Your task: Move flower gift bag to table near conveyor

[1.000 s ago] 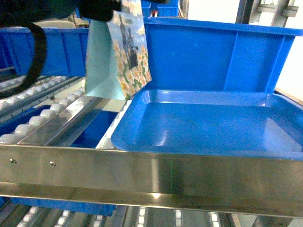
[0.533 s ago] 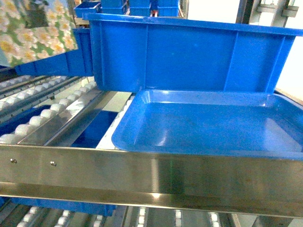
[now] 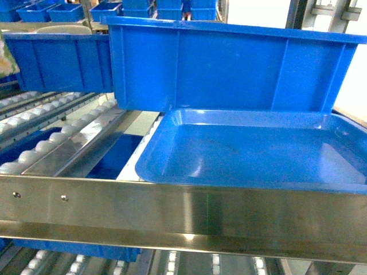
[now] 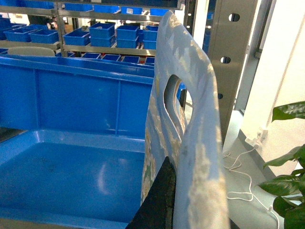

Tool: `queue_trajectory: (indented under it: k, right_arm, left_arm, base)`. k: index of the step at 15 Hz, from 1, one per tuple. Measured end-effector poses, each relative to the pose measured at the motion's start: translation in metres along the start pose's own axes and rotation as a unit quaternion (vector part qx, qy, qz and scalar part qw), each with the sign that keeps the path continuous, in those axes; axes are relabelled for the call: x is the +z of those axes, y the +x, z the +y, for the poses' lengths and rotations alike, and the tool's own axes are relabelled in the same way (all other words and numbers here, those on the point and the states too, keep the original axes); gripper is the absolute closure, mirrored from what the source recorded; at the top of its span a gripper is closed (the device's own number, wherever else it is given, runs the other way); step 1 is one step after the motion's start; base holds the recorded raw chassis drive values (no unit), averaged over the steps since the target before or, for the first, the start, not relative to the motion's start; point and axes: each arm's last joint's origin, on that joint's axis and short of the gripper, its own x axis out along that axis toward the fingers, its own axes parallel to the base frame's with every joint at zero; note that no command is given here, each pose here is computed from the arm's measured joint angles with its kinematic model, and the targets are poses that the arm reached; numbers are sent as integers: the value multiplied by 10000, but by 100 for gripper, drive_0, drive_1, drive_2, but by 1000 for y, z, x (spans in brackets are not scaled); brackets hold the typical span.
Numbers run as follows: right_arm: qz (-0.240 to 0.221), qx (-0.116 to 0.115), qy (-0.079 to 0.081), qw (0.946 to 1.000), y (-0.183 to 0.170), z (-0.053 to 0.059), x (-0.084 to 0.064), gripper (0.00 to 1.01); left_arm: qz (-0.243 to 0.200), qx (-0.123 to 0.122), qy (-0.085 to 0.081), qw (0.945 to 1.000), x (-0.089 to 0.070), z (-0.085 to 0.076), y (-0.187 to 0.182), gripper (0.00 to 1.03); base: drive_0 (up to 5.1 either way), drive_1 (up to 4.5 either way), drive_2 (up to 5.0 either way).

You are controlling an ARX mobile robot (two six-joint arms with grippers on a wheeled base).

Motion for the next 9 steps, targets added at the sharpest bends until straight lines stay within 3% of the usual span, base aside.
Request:
queue_trajectory:
  k: [4,8,9]
  right_arm:
    - [0,0,0,10000,0,0,0,99]
    - [-4,-4,0,10000,0,0,0,99]
    - [-6,-2,-2,10000,0,0,0,99]
  left_arm:
    - [-13,157,-74,9998,-9,6,-31,101]
    - [-14,146,-85,9999,-9,6,-31,101]
    - [-13,149,-93,9998,-9,6,-31,101]
  base:
    - [0,0,0]
    - [0,0,0]
    - [-459,277,277]
